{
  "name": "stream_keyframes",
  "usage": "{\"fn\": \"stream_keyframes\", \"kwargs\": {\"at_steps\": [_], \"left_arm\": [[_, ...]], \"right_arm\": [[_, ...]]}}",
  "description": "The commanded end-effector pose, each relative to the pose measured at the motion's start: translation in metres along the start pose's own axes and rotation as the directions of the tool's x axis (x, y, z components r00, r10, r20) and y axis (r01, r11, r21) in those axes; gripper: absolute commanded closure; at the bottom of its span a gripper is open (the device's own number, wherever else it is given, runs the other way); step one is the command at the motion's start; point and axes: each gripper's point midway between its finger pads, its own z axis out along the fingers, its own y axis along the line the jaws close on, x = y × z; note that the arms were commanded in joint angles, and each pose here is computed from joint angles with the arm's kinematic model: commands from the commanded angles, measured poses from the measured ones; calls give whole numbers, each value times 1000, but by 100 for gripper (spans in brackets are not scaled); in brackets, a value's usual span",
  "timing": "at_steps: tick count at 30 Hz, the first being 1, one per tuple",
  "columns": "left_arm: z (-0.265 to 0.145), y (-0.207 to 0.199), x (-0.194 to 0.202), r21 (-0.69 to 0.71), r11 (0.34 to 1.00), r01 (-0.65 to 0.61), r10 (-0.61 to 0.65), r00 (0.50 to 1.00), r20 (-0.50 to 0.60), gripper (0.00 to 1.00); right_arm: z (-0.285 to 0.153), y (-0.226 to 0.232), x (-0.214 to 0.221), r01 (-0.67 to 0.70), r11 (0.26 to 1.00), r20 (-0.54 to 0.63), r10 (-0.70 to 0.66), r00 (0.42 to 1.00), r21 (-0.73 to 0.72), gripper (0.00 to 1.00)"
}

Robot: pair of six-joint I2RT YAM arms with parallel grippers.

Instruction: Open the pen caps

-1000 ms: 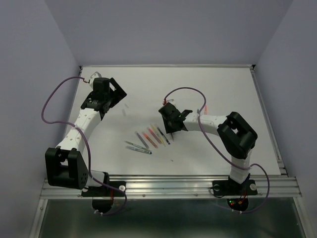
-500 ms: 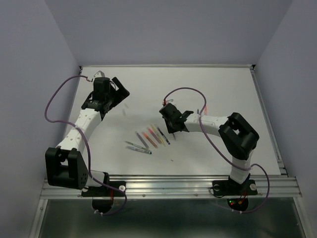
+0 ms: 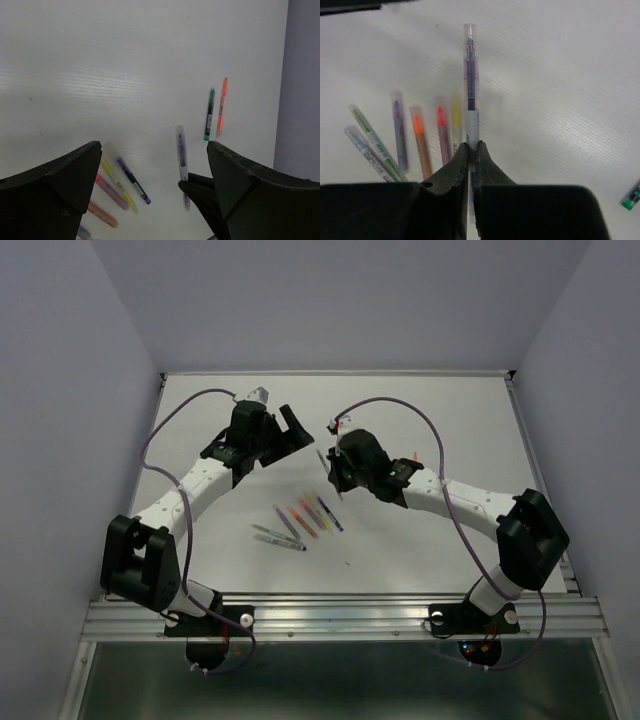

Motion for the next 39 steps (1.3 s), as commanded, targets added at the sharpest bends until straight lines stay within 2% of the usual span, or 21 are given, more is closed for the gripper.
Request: {"fn": "stream_keyframes", "kwargs": {"at_steps": [1,5,10,20,26,28,34,35,37,38,39], "left_arm": [[-2,-31,-11,97,995,-7,4,999,34,2],[3,-37,2,121,993,-9,9,1000,1,7],[5,-44,6,142,990,-12,12,1000,-3,14],[9,-45,13,146,989,-13,16,1000,-20,41],[9,-49,14,157,988,-17,21,1000,-21,45],[8,-49,15,159,987,-18,22,1000,-22,50],[9,-50,14,159,987,-14,17,1000,-23,77],[9,-50,15,161,987,-13,17,1000,-25,84],[9,-51,16,162,987,-12,17,999,-28,91],[9,-51,16,165,986,-12,18,999,-31,100],[10,-51,16,164,986,-13,19,999,-32,100]], "right_arm": [[-15,24,-21,11,991,84,0,996,-131,99],[-28,35,-38,13,982,138,14,990,-190,99],[-27,39,-44,15,980,146,14,989,-200,99],[-28,41,-62,-9,981,177,44,983,-193,99],[-26,42,-67,-11,982,184,47,982,-190,99],[-24,43,-67,-13,982,183,48,982,-189,99],[-22,42,-67,-13,983,182,46,982,-183,99],[-23,42,-69,-12,984,186,46,981,-179,99],[-22,41,-69,-11,985,187,44,981,-174,99],[-21,40,-69,-12,985,186,44,982,-171,99],[-21,40,-70,-12,985,188,44,981,-170,99]]}}
